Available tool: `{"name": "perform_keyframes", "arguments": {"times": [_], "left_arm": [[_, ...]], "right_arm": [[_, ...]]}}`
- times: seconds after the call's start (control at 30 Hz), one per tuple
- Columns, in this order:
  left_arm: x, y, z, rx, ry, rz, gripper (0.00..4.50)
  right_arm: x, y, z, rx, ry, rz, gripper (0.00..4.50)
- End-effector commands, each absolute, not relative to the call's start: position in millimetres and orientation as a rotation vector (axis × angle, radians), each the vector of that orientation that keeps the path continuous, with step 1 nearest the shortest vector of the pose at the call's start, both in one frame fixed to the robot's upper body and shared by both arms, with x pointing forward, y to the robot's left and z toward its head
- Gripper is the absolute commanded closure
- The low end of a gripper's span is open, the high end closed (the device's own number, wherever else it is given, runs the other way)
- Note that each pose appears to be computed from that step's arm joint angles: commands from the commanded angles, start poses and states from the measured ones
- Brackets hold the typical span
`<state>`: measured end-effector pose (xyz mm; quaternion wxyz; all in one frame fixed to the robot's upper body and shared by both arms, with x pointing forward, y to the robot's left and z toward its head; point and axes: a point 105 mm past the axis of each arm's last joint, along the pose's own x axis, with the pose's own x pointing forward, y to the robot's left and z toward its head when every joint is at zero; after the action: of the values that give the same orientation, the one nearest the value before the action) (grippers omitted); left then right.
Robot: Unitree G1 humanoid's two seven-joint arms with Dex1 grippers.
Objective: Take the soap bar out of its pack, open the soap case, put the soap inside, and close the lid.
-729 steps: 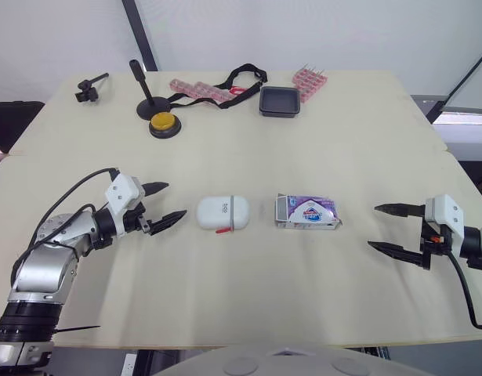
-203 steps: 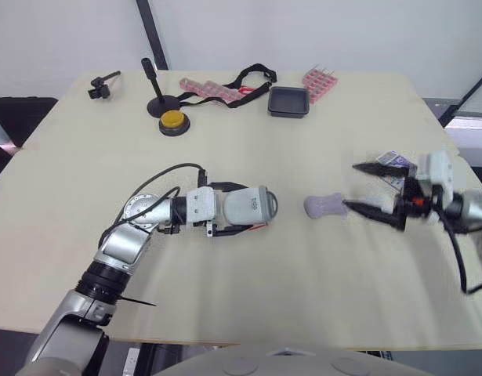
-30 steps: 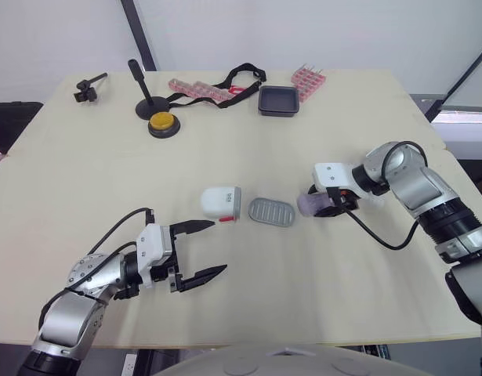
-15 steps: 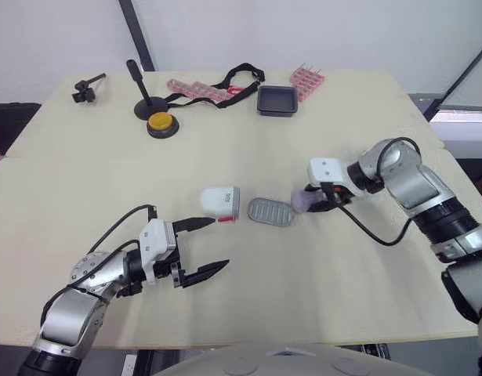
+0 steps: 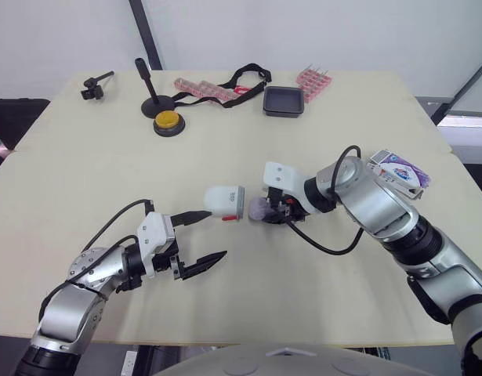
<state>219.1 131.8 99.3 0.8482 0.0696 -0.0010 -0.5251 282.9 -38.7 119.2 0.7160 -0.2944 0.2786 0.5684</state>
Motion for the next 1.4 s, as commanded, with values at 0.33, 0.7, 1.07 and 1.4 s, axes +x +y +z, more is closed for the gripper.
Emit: {"name": "perform_keyframes", "arguments": {"times": [0.33,0.7,1.07,1.4], "left_arm": [[220,133,110,0.165,-0.047,-1.111,0.00],[218,133,107,0.168,-0.044,-1.105,0.00],[217,133,104,0.165,-0.035,-1.110,0.00],[227,142,104,0.207,-0.041,-1.105,0.00]], "right_arm": [[294,-35,123,-0.689,0.581,1.218,2.76],[295,-30,116,-0.703,0.603,1.238,2.76],[299,-31,125,-0.715,0.561,1.232,0.04],[276,-56,163,-0.430,0.306,1.343,0.04]]}}
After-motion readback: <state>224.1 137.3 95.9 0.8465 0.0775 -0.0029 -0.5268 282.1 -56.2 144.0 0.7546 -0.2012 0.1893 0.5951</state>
